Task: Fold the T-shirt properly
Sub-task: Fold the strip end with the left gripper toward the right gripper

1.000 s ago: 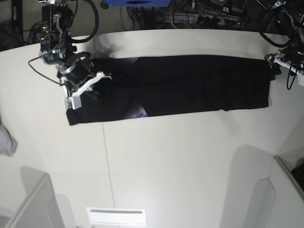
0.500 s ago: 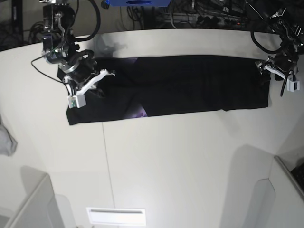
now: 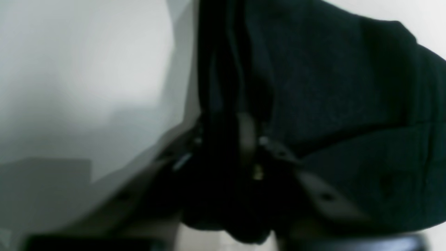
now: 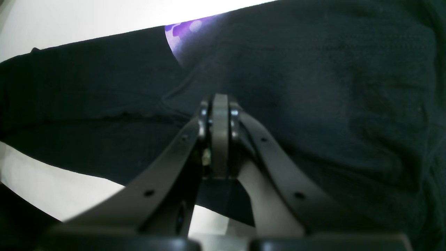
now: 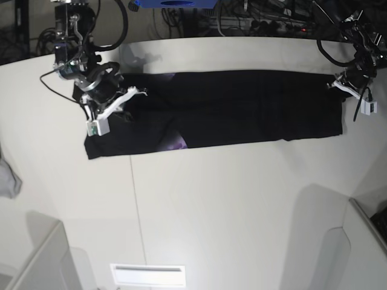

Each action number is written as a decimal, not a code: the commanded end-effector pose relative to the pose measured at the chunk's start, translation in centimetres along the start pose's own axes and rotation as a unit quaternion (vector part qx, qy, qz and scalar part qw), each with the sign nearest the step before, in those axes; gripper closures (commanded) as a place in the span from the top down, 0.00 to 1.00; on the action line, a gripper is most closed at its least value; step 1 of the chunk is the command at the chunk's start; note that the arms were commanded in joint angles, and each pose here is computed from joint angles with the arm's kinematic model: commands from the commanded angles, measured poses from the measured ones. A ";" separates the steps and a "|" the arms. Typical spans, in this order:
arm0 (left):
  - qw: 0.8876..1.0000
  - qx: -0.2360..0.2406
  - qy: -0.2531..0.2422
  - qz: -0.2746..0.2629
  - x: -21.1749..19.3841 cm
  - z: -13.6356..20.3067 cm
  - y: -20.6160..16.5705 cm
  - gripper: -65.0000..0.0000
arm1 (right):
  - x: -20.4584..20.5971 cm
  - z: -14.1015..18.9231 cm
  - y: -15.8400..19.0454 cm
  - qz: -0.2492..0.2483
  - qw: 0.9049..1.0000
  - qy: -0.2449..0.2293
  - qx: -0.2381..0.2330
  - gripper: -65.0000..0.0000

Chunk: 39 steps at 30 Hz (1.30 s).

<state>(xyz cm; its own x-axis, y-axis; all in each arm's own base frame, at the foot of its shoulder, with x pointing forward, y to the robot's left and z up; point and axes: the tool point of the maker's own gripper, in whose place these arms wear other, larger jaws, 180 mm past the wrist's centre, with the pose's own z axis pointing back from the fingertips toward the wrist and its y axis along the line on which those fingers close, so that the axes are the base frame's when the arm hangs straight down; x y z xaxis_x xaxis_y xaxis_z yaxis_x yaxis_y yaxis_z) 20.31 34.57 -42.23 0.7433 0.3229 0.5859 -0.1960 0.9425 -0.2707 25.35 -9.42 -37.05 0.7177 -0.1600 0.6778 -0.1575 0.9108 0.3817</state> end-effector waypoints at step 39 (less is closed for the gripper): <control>0.965 -0.049 -0.048 -0.251 2.3 2.9 -12.3 0.00 | 1.8 0.0 1.0 -0.012 0.999 -0.034 0.012 0.00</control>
<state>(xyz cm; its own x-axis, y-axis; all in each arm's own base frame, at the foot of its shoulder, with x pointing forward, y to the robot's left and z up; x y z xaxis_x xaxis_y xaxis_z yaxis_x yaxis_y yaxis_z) 21.91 24.00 -36.56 0.7011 -0.1518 0.6967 0.2250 0.9742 -0.0142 25.67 -8.72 -36.74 0.7094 -0.2004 0.6757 -0.1407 0.8991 0.4144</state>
